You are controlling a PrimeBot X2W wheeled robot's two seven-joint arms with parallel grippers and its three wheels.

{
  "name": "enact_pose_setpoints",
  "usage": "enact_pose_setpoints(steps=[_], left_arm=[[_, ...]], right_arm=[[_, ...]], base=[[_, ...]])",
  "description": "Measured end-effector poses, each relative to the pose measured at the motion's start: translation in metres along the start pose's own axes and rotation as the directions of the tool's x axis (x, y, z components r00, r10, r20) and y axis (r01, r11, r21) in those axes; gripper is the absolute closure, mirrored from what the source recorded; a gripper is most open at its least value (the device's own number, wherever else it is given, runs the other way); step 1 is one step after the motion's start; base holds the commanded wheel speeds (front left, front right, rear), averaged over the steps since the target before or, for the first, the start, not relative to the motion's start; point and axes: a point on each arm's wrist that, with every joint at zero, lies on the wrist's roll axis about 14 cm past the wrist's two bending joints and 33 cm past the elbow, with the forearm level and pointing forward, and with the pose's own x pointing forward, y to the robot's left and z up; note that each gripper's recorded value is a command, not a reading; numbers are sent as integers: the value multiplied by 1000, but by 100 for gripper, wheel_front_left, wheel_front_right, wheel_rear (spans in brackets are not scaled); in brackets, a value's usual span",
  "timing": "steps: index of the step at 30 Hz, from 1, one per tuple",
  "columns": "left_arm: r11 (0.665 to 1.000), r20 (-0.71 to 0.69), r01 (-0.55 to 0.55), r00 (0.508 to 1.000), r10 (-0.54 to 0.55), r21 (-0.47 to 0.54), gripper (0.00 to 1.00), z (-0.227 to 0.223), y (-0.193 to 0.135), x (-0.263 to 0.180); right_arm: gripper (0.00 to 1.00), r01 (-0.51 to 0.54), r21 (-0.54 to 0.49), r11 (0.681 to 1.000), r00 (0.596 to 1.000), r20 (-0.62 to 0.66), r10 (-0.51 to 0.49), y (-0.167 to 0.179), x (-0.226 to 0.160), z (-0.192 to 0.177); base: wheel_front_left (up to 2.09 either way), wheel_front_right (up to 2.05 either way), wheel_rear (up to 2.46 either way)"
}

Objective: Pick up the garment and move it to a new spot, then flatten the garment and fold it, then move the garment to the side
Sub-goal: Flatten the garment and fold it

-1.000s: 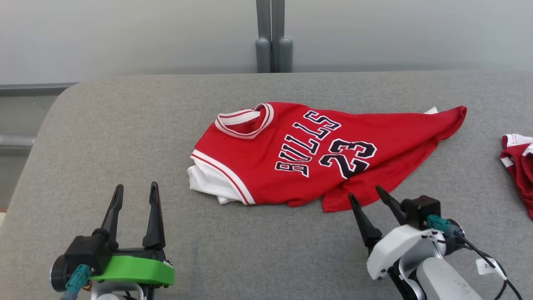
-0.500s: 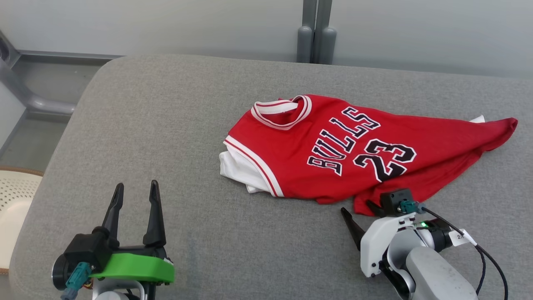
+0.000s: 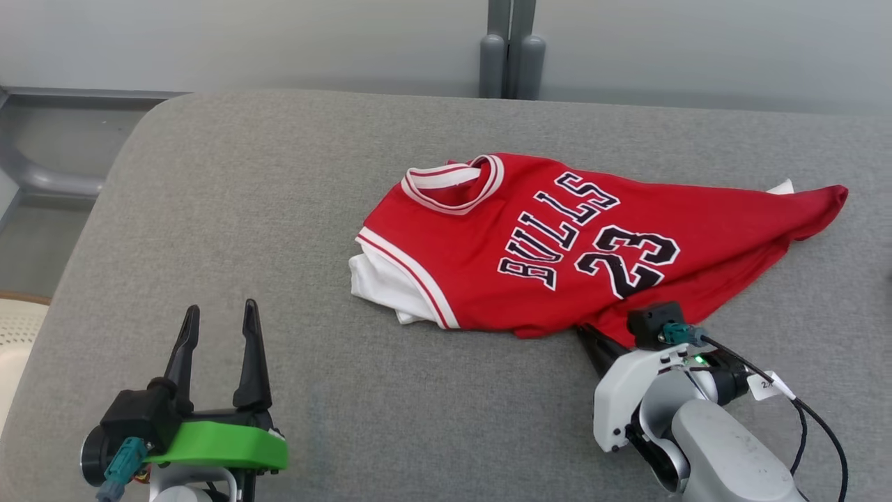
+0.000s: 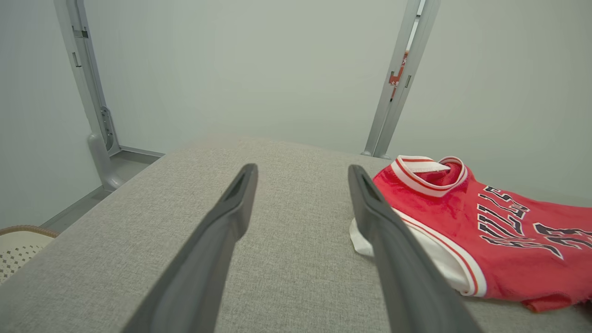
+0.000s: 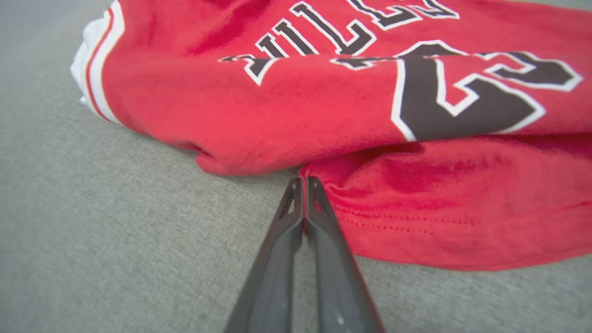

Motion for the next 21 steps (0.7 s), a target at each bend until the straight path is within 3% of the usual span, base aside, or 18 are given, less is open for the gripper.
enact_pose_setpoints(steps=[4,10,15,21], left_arm=[[999,-1,35,999,-35,-1,0,-1,-11,5],[997,-8,78,997,-78,-6,0,-5,-25,13],[993,-19,121,992,-121,-13,0,-10,-39,20],[987,-38,161,986,-161,-14,0,-18,-52,27]], right_arm=[[100,-39,27,999,999,24,38,3,-19,10],[100,-24,50,998,1000,-7,25,-31,-73,15],[100,43,52,998,994,-102,-37,-66,-119,4],[100,108,150,983,966,-250,-68,-88,-161,-28]], base=[[0,0,0],[0,0,0],[0,0,0],[0,0,0]])
